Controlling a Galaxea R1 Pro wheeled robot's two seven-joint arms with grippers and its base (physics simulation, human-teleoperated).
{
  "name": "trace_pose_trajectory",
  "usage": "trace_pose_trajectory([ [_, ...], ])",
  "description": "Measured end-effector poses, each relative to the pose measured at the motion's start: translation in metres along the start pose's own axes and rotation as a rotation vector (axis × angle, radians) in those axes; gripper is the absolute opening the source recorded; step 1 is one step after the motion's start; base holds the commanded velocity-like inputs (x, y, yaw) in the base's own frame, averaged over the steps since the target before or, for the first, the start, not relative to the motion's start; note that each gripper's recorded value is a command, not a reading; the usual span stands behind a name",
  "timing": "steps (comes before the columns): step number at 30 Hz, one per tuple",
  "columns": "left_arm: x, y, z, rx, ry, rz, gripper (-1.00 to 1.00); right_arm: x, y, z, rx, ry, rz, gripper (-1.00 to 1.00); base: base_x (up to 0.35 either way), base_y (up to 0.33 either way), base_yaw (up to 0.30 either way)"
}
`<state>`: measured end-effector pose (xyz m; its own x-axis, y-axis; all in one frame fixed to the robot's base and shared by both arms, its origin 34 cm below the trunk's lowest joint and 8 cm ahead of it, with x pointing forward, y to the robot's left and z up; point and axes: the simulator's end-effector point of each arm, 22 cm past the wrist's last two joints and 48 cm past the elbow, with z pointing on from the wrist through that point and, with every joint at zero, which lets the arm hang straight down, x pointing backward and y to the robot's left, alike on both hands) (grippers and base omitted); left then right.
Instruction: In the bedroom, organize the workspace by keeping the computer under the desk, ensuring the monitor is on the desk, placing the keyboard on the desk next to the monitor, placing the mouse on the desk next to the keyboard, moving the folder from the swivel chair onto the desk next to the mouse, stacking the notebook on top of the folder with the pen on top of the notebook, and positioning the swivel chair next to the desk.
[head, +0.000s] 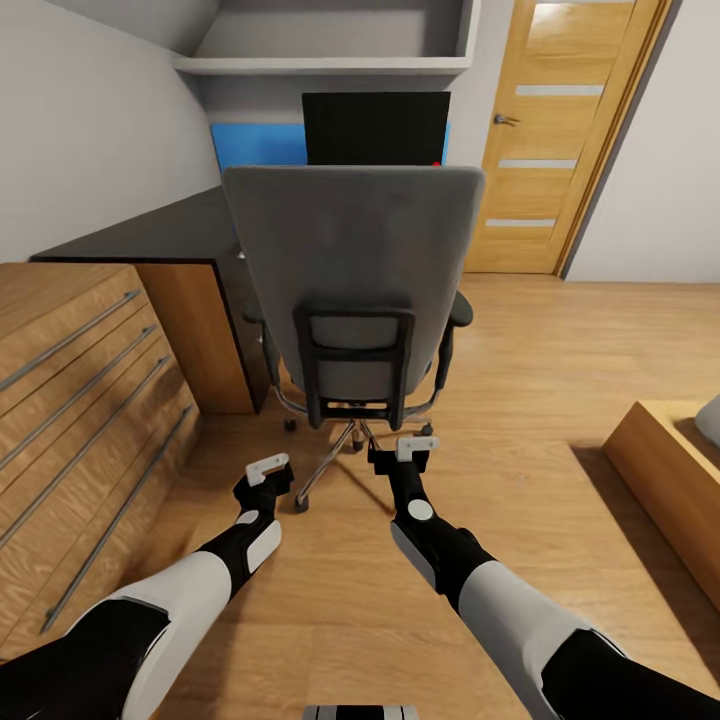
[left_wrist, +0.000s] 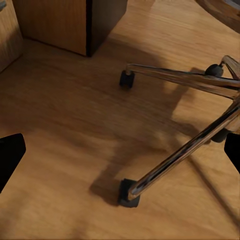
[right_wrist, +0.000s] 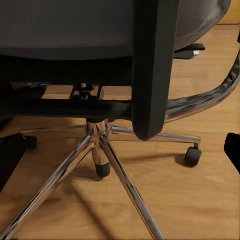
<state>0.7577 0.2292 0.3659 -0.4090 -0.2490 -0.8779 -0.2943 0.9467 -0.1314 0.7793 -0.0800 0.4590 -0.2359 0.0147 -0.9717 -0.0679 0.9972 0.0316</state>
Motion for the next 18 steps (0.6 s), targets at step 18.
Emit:
trace_pose_trajectory([
  [18, 0.022, -0.022, -0.010, 0.028, 0.041, 0.015, 1.00, 0.001, -0.001, 0.000, 0.002, 0.002, 0.001, 1.00, 0.110, 0.000, 0.000],
])
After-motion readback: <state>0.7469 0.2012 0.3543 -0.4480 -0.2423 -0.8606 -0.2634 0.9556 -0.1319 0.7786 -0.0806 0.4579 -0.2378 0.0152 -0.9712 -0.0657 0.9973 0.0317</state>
